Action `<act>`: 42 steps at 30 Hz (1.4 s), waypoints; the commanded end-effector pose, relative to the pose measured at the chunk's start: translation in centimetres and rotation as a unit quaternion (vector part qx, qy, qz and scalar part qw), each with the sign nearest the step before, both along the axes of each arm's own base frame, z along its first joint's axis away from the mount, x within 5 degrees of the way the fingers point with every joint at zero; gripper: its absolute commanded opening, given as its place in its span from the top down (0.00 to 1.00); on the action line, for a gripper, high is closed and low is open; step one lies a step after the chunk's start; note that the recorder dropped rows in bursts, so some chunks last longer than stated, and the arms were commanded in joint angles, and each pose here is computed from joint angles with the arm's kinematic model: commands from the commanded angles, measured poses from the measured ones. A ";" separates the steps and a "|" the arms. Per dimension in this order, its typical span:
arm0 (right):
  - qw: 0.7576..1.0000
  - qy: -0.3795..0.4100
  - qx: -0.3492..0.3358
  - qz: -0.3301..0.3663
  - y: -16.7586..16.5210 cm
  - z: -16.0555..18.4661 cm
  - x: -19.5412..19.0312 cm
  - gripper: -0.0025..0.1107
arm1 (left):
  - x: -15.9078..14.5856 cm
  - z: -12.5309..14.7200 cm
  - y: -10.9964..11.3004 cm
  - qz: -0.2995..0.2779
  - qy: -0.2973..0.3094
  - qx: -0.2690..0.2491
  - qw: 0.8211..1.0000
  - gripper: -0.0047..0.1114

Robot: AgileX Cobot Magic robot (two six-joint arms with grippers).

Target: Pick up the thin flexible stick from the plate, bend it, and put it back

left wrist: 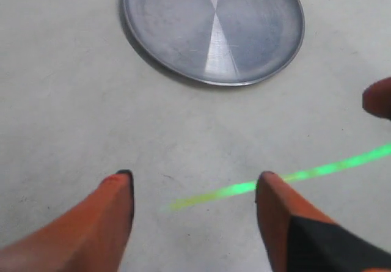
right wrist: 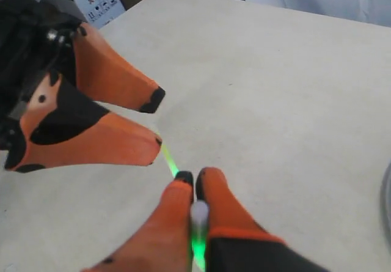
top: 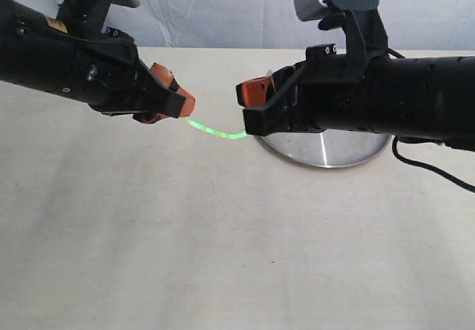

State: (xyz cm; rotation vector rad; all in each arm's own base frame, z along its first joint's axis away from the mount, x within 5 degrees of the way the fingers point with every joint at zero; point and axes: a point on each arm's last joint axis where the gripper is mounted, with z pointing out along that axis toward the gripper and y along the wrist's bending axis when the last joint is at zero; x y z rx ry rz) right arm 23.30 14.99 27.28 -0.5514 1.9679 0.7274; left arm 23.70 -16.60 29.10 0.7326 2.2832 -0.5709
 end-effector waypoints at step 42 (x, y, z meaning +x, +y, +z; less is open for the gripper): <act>0.875 -0.002 -0.292 -0.385 -8.0 -6.2 14.9 0.52 | 0.9 -0.7 1.6 0.079 -0.003 0.067 0.995 0.83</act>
